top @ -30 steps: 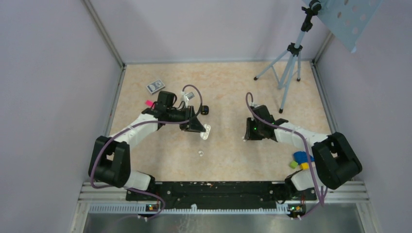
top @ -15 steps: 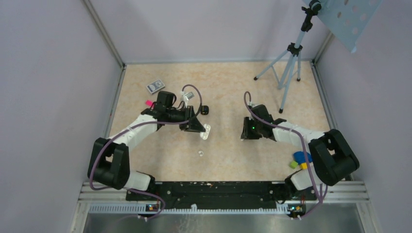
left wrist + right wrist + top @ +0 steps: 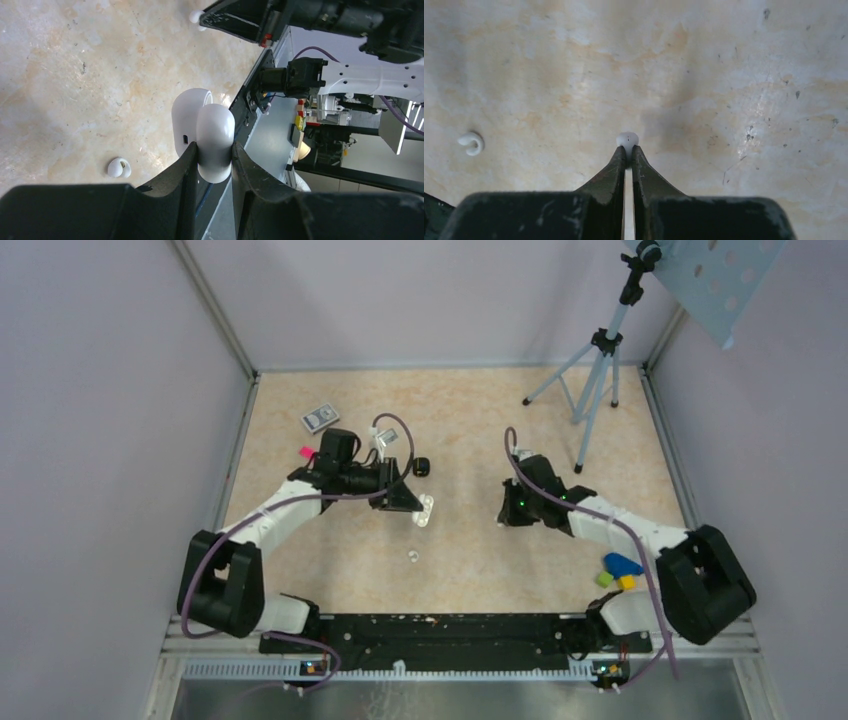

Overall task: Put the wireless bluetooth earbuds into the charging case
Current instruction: Pick up the right earbud from the center of the board, then insert the right earbud into the right side groove of the charging case.

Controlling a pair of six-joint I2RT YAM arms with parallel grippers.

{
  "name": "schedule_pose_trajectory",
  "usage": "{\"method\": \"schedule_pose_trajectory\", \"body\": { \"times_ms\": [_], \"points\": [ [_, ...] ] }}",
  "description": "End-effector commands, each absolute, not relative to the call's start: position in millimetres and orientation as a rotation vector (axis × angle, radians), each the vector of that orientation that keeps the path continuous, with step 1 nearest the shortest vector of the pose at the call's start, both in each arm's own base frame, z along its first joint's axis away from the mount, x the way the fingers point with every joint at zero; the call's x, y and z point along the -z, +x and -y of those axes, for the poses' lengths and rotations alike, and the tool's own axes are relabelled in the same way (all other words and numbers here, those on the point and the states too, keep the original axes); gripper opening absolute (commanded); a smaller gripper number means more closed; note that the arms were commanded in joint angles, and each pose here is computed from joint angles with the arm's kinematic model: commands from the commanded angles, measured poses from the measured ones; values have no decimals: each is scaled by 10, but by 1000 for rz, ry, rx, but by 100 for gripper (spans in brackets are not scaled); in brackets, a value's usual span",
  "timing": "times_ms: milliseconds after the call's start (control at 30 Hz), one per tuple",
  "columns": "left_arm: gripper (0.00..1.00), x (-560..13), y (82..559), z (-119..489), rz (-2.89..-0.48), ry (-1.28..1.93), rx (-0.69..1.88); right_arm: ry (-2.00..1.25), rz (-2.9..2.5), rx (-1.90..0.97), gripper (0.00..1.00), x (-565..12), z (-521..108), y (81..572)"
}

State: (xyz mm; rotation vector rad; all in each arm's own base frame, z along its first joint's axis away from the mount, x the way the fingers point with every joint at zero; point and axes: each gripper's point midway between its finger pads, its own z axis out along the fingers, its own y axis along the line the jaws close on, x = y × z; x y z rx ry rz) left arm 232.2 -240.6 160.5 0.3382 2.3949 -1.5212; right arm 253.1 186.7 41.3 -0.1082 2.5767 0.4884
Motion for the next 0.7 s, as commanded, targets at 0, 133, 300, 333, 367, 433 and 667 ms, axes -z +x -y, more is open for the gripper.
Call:
{"method": "schedule_pose_trajectory", "body": {
  "times_ms": [0,133,300,333,367,433,667],
  "points": [
    [0,-1902,2389,2451,-2215,386,1529,-163,-2276,-516,0,-1334,-2158,2688],
    [0,-1923,2504,2472,-2221,281,1523,-98,-2062,-666,0,-1870,-2415,2568],
    [0,-2024,2504,2530,-2139,138,1572,24,-1910,-827,0,-2235,-2634,2441],
    [0,-2043,2508,2527,-2130,109,1568,45,-1888,-860,0,-2305,-2680,2425],
    [0,-2050,2514,2523,-2122,87,1560,62,-1873,-887,0,-2356,-2731,2406],
    [0,-2083,2525,2513,-2096,49,1555,90,-1843,-934,0,-2452,-2820,2380],
    [0,-2153,2539,2498,-2068,-13,1564,37,-1875,-983,0,-2463,-3199,2345]
  ]
}}
